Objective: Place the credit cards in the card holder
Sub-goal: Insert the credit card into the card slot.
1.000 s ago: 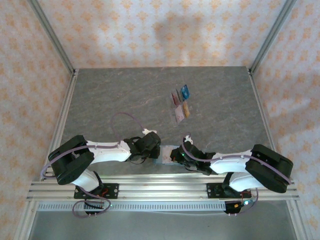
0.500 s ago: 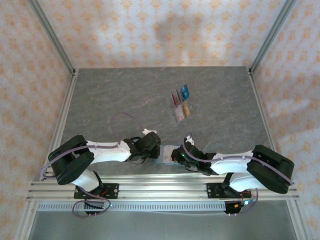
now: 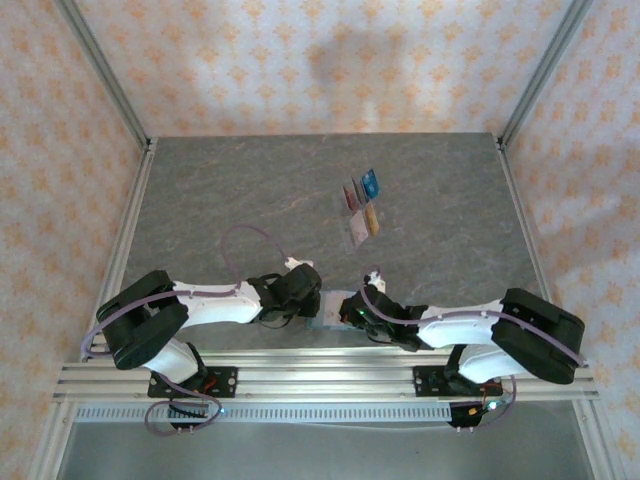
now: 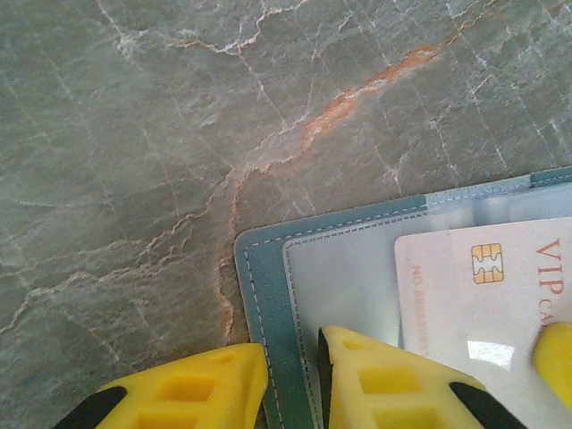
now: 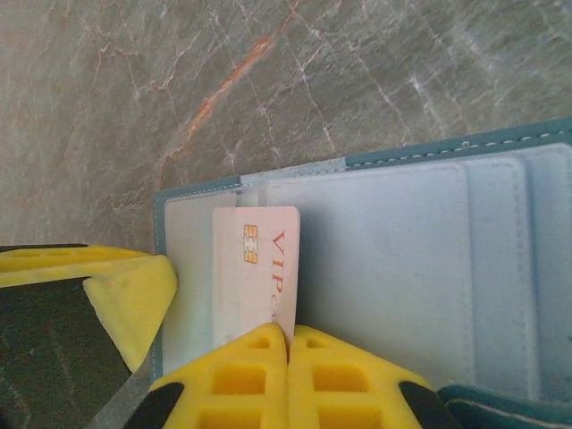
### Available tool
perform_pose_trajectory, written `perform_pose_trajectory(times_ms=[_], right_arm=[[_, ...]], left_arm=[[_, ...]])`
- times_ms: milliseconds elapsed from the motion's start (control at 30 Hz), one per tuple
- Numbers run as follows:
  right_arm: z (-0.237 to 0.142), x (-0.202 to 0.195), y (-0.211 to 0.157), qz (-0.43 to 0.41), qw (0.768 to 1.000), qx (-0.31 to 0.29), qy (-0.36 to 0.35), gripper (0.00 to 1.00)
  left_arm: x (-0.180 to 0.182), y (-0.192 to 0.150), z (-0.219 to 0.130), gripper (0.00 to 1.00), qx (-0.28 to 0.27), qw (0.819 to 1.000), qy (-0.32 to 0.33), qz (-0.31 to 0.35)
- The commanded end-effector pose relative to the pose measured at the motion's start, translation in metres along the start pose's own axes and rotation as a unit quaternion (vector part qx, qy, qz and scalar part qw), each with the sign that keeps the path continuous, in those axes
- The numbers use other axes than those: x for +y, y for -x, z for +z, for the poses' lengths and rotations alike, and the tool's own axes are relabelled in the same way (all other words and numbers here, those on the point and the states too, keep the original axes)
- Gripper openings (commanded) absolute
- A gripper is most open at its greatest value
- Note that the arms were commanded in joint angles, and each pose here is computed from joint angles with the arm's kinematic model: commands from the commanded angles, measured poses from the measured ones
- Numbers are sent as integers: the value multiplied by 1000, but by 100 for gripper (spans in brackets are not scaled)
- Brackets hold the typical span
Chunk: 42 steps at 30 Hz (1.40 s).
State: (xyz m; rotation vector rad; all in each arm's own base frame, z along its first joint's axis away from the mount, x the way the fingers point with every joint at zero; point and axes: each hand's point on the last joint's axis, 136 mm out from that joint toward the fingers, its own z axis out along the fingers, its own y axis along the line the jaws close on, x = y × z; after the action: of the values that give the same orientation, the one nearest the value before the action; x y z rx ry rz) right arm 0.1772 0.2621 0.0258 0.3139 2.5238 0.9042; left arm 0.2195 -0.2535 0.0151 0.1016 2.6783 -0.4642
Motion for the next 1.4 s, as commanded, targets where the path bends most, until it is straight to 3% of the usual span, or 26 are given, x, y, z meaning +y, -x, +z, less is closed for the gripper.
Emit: perform_pose_trajectory(times_ms=[0,400,767,1167,1367], right_arm=[[5,-27,-12,-19,998,20,-58,0],[19,-19,-22,-25,997,48,-47,1],[28,-8,-33,-37,996,78,-27,23],[-8,-22,-7,-83,991,38,-97,34],[-10,-31,-5,-101,986,43,-125,35]], left_arm=[[20,-26,14,25,38,999,27,-4],[19,-28,13,25,37,999,23,-7],[18,-25,11,26,33,999,22,-10],[22,-28,13,26,34,999,28,-10],[21,-28,13,26,35,999,27,-10]])
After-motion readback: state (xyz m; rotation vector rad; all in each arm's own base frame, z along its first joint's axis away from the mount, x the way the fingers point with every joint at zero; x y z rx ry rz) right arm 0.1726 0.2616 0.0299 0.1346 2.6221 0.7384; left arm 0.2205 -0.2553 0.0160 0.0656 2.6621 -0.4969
